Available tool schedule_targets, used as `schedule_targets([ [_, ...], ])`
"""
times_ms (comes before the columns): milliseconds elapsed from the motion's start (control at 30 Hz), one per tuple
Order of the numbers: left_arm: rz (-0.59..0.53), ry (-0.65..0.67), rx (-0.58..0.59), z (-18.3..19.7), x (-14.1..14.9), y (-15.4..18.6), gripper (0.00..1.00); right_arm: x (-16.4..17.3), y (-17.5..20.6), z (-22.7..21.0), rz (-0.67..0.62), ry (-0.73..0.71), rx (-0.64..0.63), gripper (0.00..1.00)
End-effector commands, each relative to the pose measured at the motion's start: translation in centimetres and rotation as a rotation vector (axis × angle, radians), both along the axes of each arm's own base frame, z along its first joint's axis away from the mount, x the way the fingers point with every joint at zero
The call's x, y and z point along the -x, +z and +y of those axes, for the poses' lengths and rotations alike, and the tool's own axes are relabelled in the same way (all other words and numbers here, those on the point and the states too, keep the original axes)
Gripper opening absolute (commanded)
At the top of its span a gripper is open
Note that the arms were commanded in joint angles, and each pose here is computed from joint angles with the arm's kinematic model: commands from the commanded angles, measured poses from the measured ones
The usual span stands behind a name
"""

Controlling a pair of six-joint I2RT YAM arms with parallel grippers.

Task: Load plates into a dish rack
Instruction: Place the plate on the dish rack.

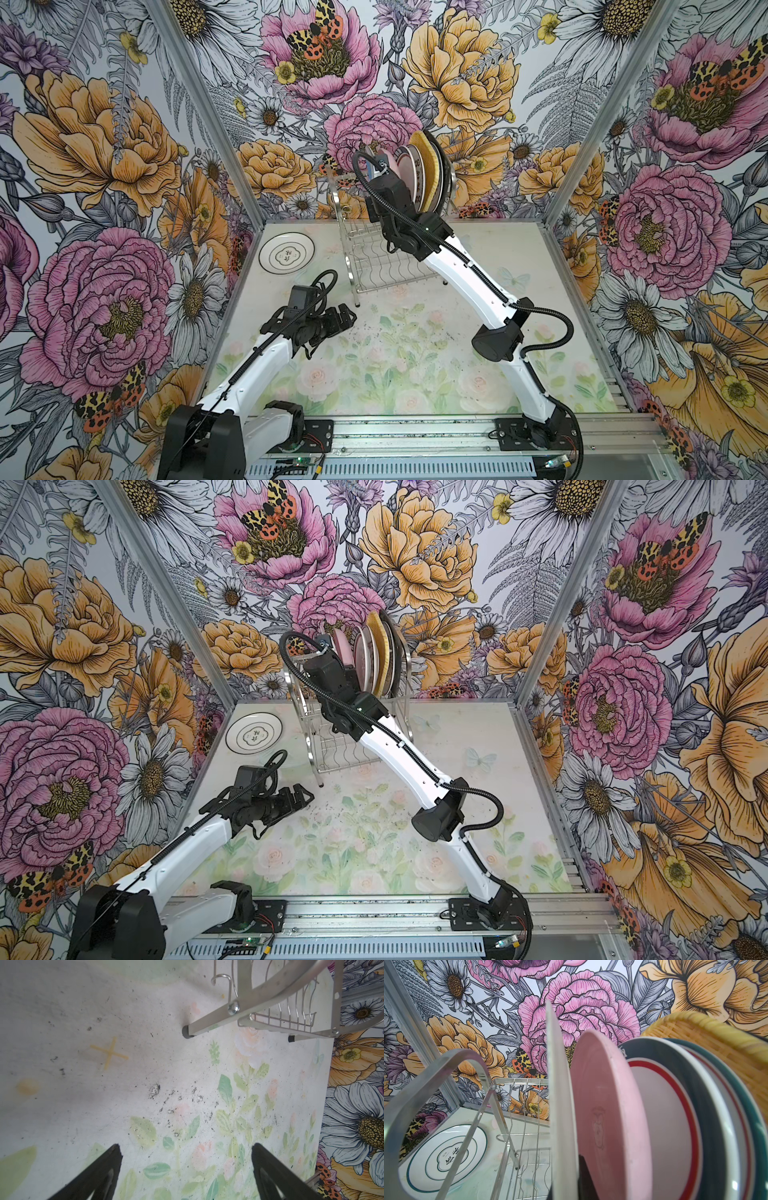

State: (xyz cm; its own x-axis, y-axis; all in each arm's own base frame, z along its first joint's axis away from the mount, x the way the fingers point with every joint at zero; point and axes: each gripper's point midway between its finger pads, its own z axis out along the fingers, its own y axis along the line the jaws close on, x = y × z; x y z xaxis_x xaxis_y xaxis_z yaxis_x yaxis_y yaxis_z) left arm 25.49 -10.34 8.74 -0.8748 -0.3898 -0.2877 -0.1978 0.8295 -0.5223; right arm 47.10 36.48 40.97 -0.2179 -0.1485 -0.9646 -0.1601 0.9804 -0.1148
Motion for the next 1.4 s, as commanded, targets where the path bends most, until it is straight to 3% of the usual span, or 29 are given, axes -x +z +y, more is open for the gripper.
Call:
schedule_targets([
  [0,-0.038,0.012,0.0,0.3,-0.6,0.6,0.98,-0.7,0.9,-0.6,-0.032,-0.035,-0.06,0.0],
  [300,-0.041,0.013,-0.001,0.3,-0.5,0.7,0.98,-0.6,0.4,-0.4,-0.014,-0.025,-0.068,0.0],
  [467,-0.041,0.013,0.0,0.3,-0.5,0.7,0.98,-0.5,0.7,-0.6,-0.015,-0.025,-0.068,0.15],
  [867,-0.04,0.013,0.0,0.3,-0.5,0.7,0.99,0.4,1.8,-1.1,-0.027,-0.026,-0.065,0.34],
  [1033,-0.041,0.014,0.0,0.4,-0.5,0.7,0.99,1.1,2.6,-1.2,-0.034,-0.017,-0.061,0.4],
  [1367,-0.052,0.018,0.0,0.5,-0.6,1.1,0.99,3.4,4.2,-1.2,-0.04,0.015,-0.067,0.42],
])
